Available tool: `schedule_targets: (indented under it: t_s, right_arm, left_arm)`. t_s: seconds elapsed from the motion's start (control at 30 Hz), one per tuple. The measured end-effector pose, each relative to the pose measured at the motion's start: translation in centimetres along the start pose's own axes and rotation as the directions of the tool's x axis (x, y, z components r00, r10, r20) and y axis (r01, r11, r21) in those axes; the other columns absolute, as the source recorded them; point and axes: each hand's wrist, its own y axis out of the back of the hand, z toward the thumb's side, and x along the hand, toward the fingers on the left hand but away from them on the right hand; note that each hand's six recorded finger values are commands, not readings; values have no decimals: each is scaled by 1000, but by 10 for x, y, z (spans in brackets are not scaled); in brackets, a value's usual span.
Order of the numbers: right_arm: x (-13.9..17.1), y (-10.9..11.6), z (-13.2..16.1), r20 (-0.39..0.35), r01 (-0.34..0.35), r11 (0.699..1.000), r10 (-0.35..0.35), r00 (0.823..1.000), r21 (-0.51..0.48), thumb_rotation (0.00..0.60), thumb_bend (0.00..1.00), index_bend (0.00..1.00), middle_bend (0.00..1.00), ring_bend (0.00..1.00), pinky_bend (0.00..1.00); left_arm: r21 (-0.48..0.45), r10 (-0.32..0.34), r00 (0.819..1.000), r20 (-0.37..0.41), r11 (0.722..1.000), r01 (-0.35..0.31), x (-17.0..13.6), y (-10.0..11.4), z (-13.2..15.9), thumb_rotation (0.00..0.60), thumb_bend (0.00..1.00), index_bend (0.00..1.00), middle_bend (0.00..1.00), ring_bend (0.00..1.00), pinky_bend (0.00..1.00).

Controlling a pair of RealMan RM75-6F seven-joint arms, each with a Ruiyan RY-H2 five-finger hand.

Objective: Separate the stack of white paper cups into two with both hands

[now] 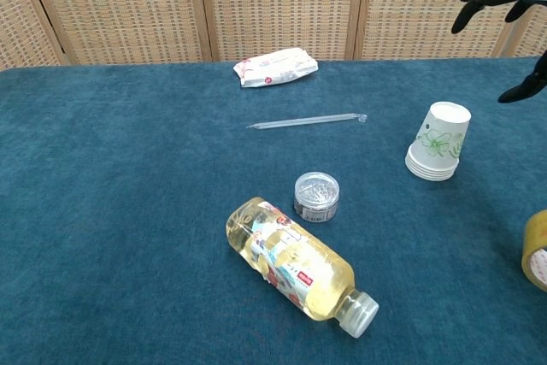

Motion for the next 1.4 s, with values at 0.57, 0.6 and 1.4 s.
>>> schedule_targets:
  t_s: [0.57,0.6,1.4]
  right_arm:
    - [-47,-36,0,72,-134,987,128,989,87,600,122,292,131,0,250]
    - [-48,-38,-2,77,-139,986,133,988,88,600,122,295,131,0,250]
    - [-67,-68,-15,128,-205,976,196,972,68,600,134,310,141,0,254]
  left_arm:
    - [19,11,999,-52,1000,-10,9,0,-14,600,175,0,0,0,0]
    - [20,12,999,-53,1000,-11,9,0,-14,600,174,0,0,0,0]
    - [33,26,999,-36,999,-25,8,2,-10,600,174,0,0,0,0]
